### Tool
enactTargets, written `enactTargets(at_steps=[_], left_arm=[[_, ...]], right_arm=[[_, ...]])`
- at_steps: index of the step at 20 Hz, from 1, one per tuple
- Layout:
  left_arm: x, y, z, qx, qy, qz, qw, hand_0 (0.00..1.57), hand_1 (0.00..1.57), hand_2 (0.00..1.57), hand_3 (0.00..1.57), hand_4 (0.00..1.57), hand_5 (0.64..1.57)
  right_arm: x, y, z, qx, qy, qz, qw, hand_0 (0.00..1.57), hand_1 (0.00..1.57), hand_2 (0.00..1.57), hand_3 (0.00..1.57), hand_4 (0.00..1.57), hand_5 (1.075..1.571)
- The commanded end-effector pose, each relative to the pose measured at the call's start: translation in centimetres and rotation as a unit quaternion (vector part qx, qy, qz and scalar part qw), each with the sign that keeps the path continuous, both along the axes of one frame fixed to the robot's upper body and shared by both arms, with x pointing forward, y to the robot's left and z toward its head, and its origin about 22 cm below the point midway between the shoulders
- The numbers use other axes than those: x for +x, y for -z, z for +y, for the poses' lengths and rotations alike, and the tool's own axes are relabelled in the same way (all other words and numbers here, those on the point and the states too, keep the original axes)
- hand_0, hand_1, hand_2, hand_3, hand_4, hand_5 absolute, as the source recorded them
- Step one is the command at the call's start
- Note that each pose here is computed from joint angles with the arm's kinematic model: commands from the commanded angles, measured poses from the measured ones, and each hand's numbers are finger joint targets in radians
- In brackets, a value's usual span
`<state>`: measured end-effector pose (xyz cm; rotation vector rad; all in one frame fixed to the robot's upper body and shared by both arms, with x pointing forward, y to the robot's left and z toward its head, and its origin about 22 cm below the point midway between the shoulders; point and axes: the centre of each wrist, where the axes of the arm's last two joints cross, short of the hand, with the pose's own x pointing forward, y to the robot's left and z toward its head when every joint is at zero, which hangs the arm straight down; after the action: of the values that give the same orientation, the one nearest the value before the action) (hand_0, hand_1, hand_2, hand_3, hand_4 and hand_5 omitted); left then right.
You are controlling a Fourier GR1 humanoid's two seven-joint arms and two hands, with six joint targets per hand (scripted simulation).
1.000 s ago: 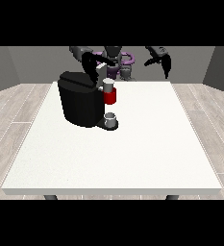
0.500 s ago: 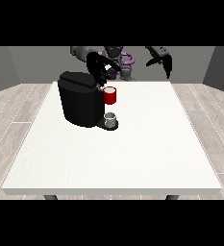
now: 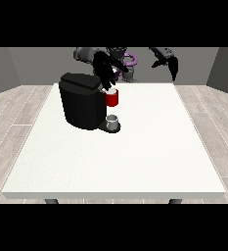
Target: Insert the coffee pod into the coffee machine and close the lid
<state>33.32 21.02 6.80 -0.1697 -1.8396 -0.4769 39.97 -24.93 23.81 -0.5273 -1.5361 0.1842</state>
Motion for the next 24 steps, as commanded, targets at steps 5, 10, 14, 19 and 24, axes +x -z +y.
enactTargets(at_steps=[5, 10, 14, 19, 24], left_arm=[[0.9, -2.3, -2.4, -0.001, 0.053, -0.028, 0.998, 0.00, 0.00, 0.00, 0.00, 0.35, 1.571], [1.6, -4.5, -3.6, 0.005, 0.073, -0.061, 0.995, 0.00, 0.00, 0.00, 0.00, 0.28, 1.571], [1.3, -5.0, -2.9, 0.004, 0.064, -0.063, 0.996, 0.00, 0.00, 0.00, 0.00, 0.27, 1.571], [0.7, -4.8, -3.5, 0.004, 0.067, -0.084, 0.994, 0.00, 0.00, 0.00, 0.00, 0.34, 1.571], [0.3, -2.4, -1.0, -0.003, 0.040, -0.020, 0.999, 0.00, 0.00, 0.00, 0.00, 0.25, 1.571]], right_arm=[[-1.4, -5.4, 4.6, -0.011, -0.105, -0.134, 0.9854, 0.00, 0.00, 0.00, 0.00, 0.00, 1.571], [-1.3, -6.7, 5.4, 0.005, -0.117, -0.184, 0.9758, 0.00, 0.00, 0.00, 0.00, 0.00, 1.571], [0.0, -6.4, 5.3, 0.007, -0.143, -0.197, 0.9698, 0.00, 0.00, 0.00, 0.00, 0.05, 1.571], [0.9, -5.7, 7.2, 0.014, -0.167, -0.228, 0.9592, 0.00, 0.00, 0.00, 0.00, 0.00, 1.571], [0.6, -3.2, 10.7, 0.026, -0.232, -0.206, 0.9504, 0.00, 0.00, 0.00, 0.00, 0.00, 1.571]])
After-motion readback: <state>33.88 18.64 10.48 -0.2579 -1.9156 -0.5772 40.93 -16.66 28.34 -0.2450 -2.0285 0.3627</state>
